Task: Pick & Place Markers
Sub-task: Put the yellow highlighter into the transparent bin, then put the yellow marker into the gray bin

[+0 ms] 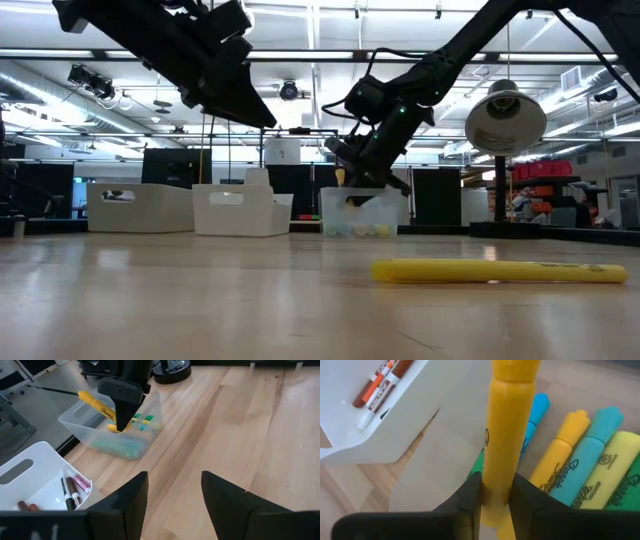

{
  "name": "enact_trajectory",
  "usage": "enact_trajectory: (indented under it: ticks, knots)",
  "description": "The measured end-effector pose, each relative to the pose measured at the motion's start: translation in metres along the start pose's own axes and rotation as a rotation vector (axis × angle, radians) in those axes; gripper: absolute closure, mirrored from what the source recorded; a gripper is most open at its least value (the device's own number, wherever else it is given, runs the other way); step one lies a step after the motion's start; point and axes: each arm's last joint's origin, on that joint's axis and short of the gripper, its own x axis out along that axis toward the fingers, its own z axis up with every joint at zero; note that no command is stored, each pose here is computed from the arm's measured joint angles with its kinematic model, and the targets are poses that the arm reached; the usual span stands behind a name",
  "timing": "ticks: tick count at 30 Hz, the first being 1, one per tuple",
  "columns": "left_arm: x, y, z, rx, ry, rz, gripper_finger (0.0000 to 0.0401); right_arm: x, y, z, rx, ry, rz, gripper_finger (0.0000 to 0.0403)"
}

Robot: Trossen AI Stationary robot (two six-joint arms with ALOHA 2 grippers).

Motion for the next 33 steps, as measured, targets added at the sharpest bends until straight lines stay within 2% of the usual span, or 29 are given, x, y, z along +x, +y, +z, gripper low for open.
enact_trajectory:
  ticks: [10,14,19,23,27,30,33]
  knots:
    - [0.000,0.000,0.000,-0.006,0.001,-0.003,0.0211,0.000,-0.001,-0.001,-0.005,0.004,-0.018,0.0255]
    - [0.000,0.000,0.000,-0.008,0.001,-0.003,0.0211,-0.005,0.001,0.001,-0.033,-0.008,-0.011,0.0240]
    - [0.000,0.000,0.000,-0.009,0.001,-0.004,0.0211,-0.038,0.016,0.010,-0.144,-0.087,0.041,0.0242]
    - [0.000,0.000,0.000,-0.009,0.000,-0.004,0.0211,-0.080,0.052,0.001,-0.319,-0.178,0.101,0.0254]
    - [0.000,0.000,0.000,-0.029,0.001,-0.005,0.0211,-0.119,0.100,-0.036,-0.569,-0.218,0.180,0.0269]
    - [-0.002,-0.002,0.000,-0.027,-0.001,-0.012,0.0211,-0.139,0.129,-0.081,-0.796,-0.216,0.260,0.0279]
    - [-0.003,-0.004,-0.001,-0.028,-0.002,-0.020,0.0211,-0.146,0.141,-0.135,-0.986,-0.153,0.341,0.0286]
